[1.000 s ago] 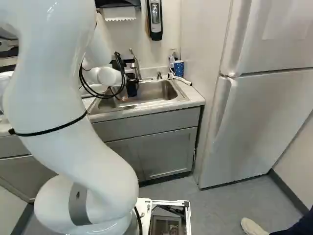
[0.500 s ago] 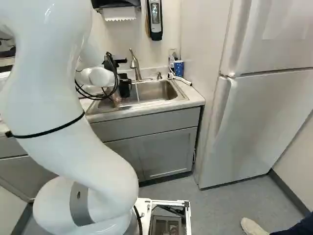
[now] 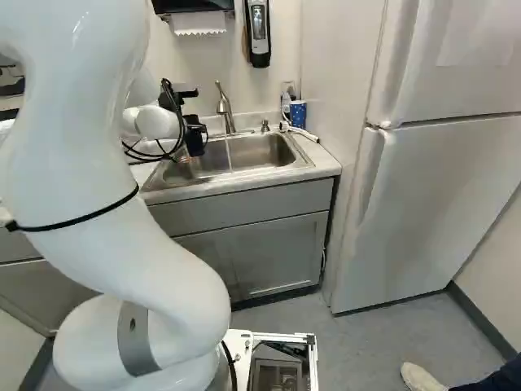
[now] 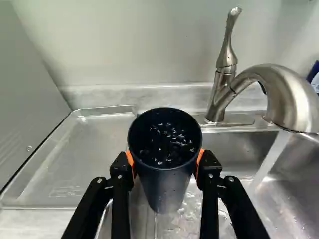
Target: Rinse the cup and place it in the tray
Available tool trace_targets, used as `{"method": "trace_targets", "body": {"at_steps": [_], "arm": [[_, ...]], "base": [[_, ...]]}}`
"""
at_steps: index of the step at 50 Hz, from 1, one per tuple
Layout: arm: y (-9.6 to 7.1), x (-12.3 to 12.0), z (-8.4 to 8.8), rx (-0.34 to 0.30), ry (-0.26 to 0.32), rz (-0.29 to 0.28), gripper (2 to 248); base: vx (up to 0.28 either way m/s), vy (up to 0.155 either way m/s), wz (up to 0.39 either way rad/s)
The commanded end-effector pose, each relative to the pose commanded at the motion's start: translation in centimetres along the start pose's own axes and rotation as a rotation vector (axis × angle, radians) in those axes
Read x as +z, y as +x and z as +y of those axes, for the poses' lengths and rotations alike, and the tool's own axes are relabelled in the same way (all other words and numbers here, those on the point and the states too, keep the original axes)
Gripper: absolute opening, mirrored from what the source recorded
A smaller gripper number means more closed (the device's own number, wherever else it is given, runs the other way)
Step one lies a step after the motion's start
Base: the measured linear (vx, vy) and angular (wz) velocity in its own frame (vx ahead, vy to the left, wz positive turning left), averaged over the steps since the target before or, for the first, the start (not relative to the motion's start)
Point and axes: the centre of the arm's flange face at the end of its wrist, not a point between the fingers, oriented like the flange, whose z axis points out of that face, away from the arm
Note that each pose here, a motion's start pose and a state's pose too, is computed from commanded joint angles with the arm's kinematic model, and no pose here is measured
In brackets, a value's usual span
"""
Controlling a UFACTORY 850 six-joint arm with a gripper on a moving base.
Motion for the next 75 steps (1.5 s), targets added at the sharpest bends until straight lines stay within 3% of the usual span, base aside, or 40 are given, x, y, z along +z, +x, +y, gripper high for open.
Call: {"method": "trace_targets", "body": {"at_steps": [12, 18, 40, 75], "arm": [[1.4, 0.1, -1.8, -0.007, 0.031, 0.026, 126], [2.0, 0.1, -2.2, 0.025, 0.039, 0.036, 126], [4.3, -0.9, -2.3, 0.251, 0.052, 0.075, 126], [4.3, -0.9, -2.3, 0.618, 0.066, 0.065, 126]], "base": [[0.0, 0.0, 0.0], [0.0, 0.0, 0.0], [0.0, 0.0, 0.0], [0.0, 0.0, 0.0]]}}
